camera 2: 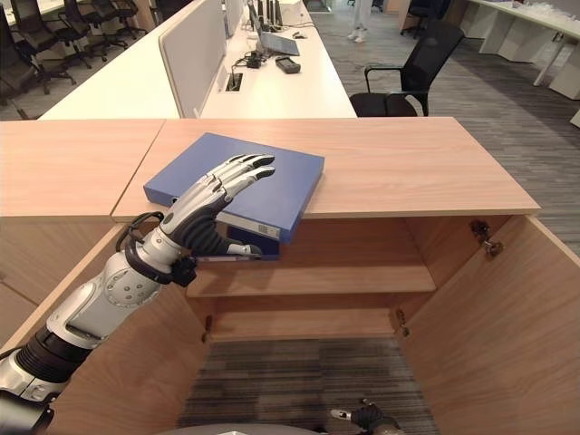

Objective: Put the empty folder in the office cabinet

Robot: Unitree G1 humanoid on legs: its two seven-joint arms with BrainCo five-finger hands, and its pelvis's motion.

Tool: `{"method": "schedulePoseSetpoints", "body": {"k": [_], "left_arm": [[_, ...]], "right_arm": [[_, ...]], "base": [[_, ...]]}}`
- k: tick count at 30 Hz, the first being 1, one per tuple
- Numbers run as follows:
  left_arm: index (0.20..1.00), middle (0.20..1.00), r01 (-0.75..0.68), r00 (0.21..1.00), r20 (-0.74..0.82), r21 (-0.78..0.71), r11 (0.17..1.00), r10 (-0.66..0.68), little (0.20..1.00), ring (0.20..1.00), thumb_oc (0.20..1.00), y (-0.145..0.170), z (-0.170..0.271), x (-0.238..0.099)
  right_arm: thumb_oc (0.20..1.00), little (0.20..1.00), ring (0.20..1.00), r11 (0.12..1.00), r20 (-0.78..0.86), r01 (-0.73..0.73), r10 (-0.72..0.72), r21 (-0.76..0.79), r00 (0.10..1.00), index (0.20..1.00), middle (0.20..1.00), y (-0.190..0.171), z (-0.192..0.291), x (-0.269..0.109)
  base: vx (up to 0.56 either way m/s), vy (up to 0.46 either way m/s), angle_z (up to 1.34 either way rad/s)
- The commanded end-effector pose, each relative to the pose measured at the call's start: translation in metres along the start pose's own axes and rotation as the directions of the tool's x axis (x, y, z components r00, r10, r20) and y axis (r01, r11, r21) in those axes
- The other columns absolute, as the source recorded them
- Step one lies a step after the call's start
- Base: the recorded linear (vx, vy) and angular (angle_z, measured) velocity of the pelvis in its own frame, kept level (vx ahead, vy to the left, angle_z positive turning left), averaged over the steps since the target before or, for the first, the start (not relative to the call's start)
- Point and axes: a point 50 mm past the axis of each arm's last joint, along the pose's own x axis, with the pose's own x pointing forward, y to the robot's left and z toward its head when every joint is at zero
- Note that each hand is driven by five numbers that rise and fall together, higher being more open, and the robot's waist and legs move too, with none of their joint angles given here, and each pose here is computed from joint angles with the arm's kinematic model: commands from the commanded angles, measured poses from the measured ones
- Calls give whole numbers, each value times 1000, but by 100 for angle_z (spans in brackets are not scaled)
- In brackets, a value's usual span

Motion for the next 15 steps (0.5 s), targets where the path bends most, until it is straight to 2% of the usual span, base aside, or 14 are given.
{"method": "schedulePoseSetpoints", "body": {"k": [1,9,15], "left_arm": [[1000,1000,-84,996,26,90,992,82,1000,1000,1000,17,-5,16],[1000,1000,-80,994,-57,216,973,95,1000,1000,1000,6,-27,22],[1000,1000,-9,991,-127,276,961,46,1000,1000,1000,-9,-44,28]], "right_arm": [[1000,1000,1000,998,56,-51,53,-47,997,1000,1000,19,15,1],[1000,1000,1000,995,49,-59,62,-75,997,1000,1000,18,11,0],[1000,1000,1000,995,48,-55,59,-85,997,1000,1000,16,10,0]], "base": [[3,9,-9],[3,2,-6],[-2,0,-4]]}}
